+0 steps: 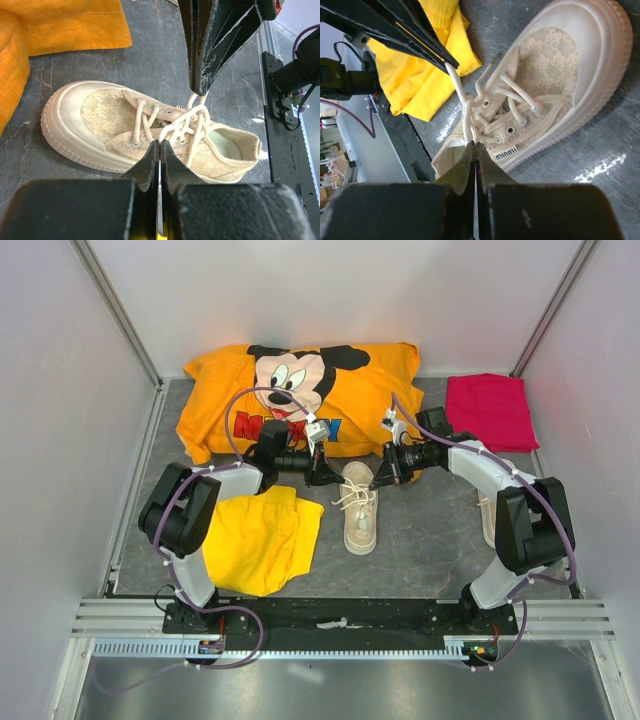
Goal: Tie the shoes
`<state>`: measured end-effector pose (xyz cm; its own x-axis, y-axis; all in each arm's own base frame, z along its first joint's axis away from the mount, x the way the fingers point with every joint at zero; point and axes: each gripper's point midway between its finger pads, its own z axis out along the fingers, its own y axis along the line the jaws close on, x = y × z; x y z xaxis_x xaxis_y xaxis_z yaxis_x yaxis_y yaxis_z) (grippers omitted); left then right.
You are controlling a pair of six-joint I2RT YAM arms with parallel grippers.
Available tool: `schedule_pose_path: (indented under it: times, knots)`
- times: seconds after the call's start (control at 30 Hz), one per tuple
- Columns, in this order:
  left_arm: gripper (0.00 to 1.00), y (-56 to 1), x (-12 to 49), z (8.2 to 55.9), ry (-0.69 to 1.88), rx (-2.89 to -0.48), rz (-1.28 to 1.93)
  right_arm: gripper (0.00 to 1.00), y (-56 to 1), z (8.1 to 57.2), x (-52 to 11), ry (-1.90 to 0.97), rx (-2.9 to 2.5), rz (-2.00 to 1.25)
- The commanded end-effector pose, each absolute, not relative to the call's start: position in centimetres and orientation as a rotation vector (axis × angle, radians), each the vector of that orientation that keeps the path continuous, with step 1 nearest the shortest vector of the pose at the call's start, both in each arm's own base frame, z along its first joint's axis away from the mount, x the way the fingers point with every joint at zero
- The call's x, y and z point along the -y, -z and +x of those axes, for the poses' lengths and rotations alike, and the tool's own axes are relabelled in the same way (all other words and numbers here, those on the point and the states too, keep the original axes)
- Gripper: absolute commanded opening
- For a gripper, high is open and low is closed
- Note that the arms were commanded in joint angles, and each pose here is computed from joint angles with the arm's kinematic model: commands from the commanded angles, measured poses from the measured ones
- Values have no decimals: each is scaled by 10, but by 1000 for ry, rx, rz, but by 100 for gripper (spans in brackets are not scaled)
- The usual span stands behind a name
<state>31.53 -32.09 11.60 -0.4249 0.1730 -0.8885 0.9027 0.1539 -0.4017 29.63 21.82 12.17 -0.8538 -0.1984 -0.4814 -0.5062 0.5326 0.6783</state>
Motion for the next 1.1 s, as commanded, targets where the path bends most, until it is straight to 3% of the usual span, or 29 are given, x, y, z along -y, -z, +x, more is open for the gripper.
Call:
schedule_pose_path:
  times: [0.0, 1.07]
  knots:
    - [2, -129, 317, 313, 1296, -1679, 1077, 0, -116, 292, -203, -1126, -2457, -635]
    - [1, -112, 299, 318, 1215, -1749, 1081, 0, -97, 264, -180, -1012, -2528, -795]
